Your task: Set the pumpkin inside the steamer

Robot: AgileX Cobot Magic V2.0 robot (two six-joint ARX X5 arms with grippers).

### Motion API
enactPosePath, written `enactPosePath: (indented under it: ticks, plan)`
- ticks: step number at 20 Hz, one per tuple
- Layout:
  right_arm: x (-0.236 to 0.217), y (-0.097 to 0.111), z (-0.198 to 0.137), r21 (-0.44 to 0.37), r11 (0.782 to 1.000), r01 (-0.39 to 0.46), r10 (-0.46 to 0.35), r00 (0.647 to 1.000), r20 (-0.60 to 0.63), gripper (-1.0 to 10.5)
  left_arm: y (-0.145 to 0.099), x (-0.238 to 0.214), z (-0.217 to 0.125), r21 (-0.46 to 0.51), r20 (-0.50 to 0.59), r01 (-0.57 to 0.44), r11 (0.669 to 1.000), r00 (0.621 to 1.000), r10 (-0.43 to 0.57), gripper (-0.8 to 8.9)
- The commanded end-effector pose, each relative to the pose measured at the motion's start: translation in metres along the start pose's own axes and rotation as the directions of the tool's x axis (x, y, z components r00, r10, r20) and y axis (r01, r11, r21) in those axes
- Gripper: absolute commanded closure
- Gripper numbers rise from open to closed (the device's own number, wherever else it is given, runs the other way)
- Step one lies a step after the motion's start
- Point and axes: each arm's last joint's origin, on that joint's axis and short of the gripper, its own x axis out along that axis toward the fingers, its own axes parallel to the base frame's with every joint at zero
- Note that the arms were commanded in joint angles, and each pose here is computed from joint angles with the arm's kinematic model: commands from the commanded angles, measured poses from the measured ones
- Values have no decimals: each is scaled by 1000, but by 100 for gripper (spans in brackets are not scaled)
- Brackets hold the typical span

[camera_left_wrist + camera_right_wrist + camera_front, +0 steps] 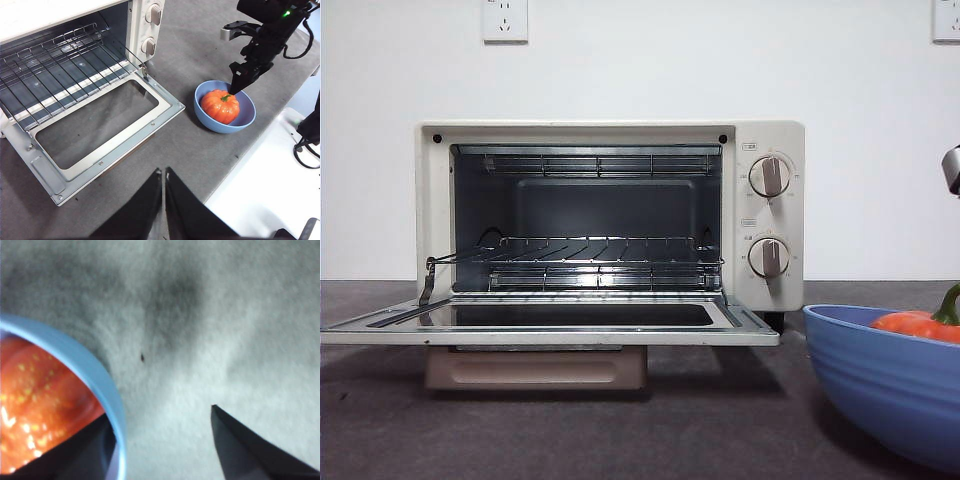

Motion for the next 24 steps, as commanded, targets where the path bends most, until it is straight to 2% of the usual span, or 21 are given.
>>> enactPosePath:
  ticks: [1, 3, 6, 9, 12, 14, 18, 24]
  plan:
    - [7, 2, 6, 12, 998, -54, 54, 998, -24, 733, -1, -4, 4, 16, 25, 4, 1000, 1000, -5, 799]
    - [9, 3, 8, 15, 993, -115, 116, 993, -38, 793, -1, -4, 4, 17, 26, 4, 1000, 1000, -5, 799]
    - [10, 5, 8, 11, 987, -160, 160, 986, -45, 941, -1, -4, 5, 21, 28, 4, 1000, 1000, -5, 799]
    - [7, 7, 8, 23, 985, -172, 173, 984, -41, 941, -1, -4, 5, 21, 32, 4, 1000, 999, -5, 799]
    - [-15, 13, 14, 35, 983, -179, 179, 984, -12, 941, -1, -4, 5, 25, 34, 4, 1000, 999, -5, 799]
    - [-34, 20, 19, 78, 980, -184, 184, 983, 5, 941, -2, -4, 6, 26, 42, 5, 1000, 999, -6, 799]
    - [-53, 43, 26, 106, 974, -199, 196, 980, 42, 941, -2, -4, 9, 31, 76, 6, 999, 997, -8, 799]
    - [-65, 103, 47, 105, 947, -303, 288, 948, 133, 941, -2, -4, 12, 28, 106, 7, 1000, 994, -10, 799]
